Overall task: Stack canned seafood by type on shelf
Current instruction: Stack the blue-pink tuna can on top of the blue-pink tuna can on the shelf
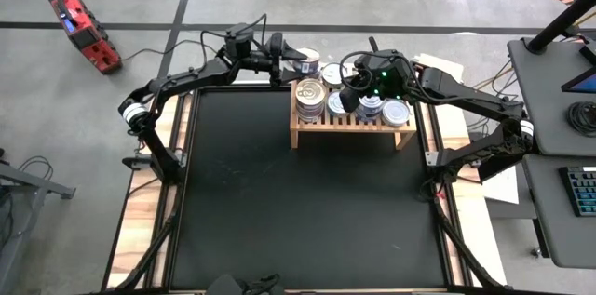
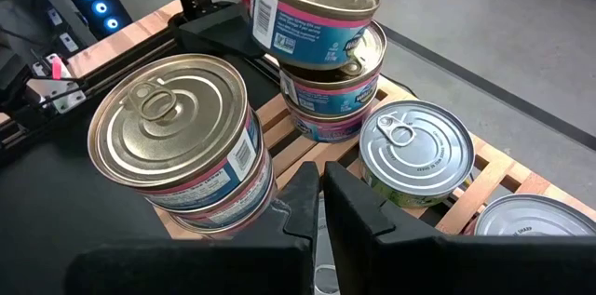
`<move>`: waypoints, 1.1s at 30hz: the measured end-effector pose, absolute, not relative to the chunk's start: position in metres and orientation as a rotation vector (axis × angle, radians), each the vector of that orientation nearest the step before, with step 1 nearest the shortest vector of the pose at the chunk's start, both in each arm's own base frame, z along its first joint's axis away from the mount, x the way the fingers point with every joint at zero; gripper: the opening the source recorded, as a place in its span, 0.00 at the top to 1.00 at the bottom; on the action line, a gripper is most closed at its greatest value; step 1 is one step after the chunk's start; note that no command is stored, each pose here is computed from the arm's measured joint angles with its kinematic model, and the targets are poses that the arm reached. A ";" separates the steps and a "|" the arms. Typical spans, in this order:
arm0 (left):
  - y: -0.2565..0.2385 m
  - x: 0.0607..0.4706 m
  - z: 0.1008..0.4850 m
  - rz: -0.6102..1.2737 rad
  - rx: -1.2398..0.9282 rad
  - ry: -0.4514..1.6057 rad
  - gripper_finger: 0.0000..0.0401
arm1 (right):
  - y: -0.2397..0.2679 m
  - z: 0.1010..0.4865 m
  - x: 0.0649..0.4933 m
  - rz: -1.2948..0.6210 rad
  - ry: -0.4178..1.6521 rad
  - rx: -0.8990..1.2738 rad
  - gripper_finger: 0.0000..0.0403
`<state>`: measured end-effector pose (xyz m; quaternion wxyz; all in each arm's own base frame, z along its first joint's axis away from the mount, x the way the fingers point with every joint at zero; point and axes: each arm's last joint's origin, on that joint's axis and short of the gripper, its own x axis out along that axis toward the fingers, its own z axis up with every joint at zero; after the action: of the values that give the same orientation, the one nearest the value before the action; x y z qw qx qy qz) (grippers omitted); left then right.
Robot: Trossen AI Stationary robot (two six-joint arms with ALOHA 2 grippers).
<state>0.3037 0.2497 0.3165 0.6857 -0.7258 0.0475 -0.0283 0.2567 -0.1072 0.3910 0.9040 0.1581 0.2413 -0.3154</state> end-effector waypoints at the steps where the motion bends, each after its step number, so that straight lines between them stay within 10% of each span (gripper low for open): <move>1: 0.250 0.304 0.316 -0.063 -1.632 0.107 0.15 | -0.107 0.391 0.257 -0.652 0.499 0.327 0.97; 33: 0.248 0.304 0.316 -0.120 -1.415 0.137 0.15 | -0.107 0.391 0.257 -0.650 0.502 0.319 0.97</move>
<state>0.3035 0.2480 0.3164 0.7561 -0.6491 0.0628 -0.0552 0.2567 -0.1072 0.3909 0.9045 0.1544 0.2432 -0.3144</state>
